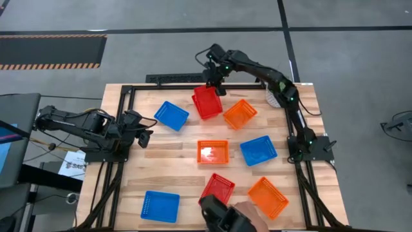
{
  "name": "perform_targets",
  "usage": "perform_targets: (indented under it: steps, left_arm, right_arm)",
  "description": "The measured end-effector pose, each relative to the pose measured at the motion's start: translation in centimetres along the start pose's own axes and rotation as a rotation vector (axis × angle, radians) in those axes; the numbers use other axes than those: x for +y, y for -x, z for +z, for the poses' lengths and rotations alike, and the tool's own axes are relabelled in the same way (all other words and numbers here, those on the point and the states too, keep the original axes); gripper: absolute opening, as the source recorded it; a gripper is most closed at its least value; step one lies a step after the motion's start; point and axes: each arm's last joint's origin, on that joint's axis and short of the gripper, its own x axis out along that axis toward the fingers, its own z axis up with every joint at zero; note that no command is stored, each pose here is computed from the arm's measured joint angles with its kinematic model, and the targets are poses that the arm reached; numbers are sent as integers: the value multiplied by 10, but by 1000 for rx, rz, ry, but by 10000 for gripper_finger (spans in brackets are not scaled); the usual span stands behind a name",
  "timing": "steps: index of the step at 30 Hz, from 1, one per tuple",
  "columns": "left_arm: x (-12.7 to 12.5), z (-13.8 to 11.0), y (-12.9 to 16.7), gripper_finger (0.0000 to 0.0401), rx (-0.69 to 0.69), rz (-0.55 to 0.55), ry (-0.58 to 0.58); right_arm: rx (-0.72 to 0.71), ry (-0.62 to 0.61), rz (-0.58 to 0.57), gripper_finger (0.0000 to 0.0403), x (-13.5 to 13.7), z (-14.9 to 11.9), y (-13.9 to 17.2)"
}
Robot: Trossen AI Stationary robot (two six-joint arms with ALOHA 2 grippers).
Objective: Stack baskets by color
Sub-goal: Stack the middle red bin on the top red bin
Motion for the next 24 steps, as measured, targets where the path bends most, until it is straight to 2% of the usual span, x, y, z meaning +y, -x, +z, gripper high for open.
perform_targets:
  steps: [6, 17, 24]
  left_arm:
    - [0, 1, 0, 180, -23, 15, 0]
    - [0, 1, 0, 180, -26, 16, 0]
    - [0, 1, 0, 180, -26, 16, 0]
  right_arm:
    - [13, 17, 43, 4, 2, -5, -8]
    - [33, -16, 16, 26, 1, -4, -7]
    - [63, -22, -12, 73, 2, -3, -8]
